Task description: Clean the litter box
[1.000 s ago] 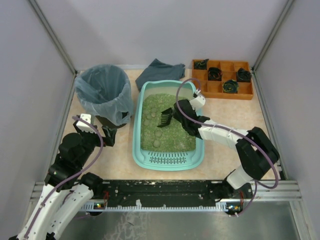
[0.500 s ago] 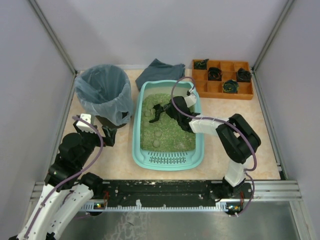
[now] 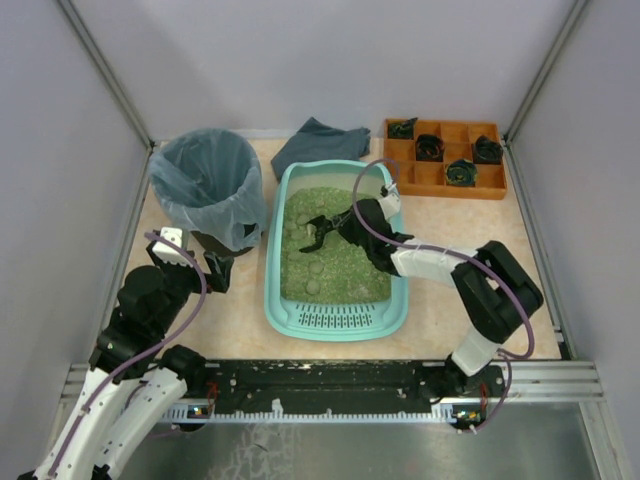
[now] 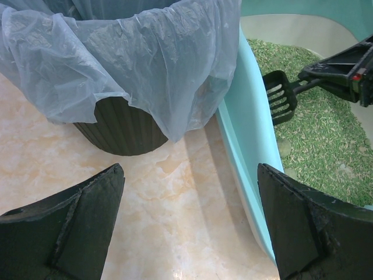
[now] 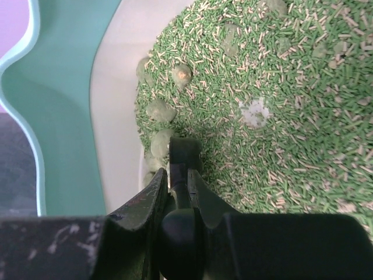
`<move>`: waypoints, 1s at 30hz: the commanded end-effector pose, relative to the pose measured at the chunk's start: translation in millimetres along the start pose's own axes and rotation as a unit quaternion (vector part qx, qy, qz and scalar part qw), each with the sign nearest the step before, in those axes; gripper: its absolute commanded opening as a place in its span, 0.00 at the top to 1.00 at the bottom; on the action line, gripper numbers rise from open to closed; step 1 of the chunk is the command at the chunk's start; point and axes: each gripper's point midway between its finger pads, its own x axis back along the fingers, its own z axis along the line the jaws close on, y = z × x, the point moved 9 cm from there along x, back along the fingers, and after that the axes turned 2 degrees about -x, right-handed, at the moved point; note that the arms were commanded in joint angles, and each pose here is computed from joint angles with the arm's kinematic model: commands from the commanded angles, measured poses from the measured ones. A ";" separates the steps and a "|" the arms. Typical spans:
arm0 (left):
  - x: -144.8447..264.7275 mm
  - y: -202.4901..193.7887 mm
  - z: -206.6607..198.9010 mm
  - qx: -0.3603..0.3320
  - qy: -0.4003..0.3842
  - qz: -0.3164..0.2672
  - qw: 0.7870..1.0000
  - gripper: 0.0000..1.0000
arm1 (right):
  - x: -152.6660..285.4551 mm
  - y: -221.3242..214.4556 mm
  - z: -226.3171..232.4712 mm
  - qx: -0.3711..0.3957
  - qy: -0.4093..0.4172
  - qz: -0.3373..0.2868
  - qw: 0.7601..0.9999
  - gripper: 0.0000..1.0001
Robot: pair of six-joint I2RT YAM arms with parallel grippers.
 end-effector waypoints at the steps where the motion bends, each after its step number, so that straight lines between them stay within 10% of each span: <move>1: 0.2 4.0 0.3 0.002 0.000 -0.015 1.000 0.00 | 30.2 22.5 30.0 -0.022 0.080 -0.015 0.996 1.00; 30: -0.6 4.4 -0.8 0.000 -0.005 -0.013 1.000 0.00 | 145.3 93.1 -15.9 -0.108 0.206 -0.046 0.972 1.00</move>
